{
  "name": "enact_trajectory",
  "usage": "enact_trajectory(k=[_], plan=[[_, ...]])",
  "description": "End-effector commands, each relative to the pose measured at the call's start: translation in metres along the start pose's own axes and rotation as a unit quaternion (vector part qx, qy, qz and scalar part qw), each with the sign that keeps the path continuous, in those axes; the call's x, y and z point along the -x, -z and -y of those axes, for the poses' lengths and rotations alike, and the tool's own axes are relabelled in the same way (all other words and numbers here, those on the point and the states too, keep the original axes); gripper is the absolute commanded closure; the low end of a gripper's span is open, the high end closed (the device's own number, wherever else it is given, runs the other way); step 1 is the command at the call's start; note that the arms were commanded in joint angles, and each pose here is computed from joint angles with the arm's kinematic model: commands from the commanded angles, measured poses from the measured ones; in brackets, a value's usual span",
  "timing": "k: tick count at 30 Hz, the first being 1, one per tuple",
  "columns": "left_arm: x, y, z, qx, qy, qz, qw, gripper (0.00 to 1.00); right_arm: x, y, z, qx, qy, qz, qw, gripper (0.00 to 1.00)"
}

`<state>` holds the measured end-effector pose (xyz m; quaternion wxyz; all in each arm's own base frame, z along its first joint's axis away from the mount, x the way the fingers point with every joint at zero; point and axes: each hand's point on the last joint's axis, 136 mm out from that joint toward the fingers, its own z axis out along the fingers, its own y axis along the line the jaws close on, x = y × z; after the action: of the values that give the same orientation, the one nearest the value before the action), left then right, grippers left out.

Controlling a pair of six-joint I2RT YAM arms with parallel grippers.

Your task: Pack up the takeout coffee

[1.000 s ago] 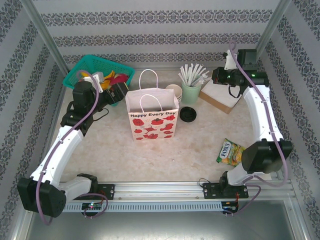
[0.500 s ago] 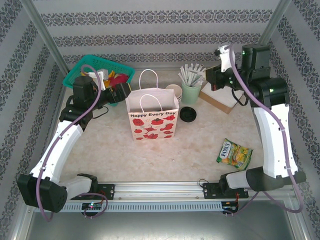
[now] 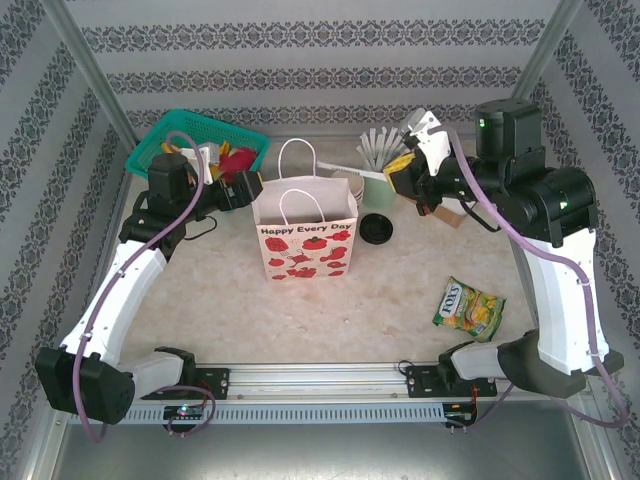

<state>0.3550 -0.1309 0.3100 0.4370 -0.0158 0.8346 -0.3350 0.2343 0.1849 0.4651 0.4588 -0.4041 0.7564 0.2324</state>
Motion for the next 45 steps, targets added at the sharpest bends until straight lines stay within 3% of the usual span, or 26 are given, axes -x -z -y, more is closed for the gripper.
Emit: enact_trajectory(k=[1,8,16,23,32,45], plan=[[0.003,0.009,0.010,-0.020,-0.018,0.002,1.000,0.00,-0.008,-0.002,-0.015,0.038,0.032,-0.012,0.999,1.00],[0.001,0.011,0.015,-0.034,-0.023,-0.002,0.999,0.00,-0.018,-0.013,-0.014,0.050,0.036,-0.026,0.998,1.00],[-0.006,0.010,0.016,-0.045,-0.015,-0.015,0.999,0.00,-0.019,-0.066,0.018,0.026,0.061,-0.053,0.996,1.00],[-0.014,0.012,0.015,-0.045,-0.016,-0.025,0.999,0.00,-0.030,-0.105,0.028,0.050,0.101,-0.097,0.989,1.00],[-0.022,0.008,0.017,-0.063,0.002,-0.043,0.997,0.00,-0.036,-0.152,0.035,0.083,0.168,-0.109,0.976,1.00],[-0.027,0.001,0.009,-0.048,0.015,-0.052,0.997,0.00,-0.059,-0.209,0.046,0.072,0.229,-0.169,0.956,1.00]])
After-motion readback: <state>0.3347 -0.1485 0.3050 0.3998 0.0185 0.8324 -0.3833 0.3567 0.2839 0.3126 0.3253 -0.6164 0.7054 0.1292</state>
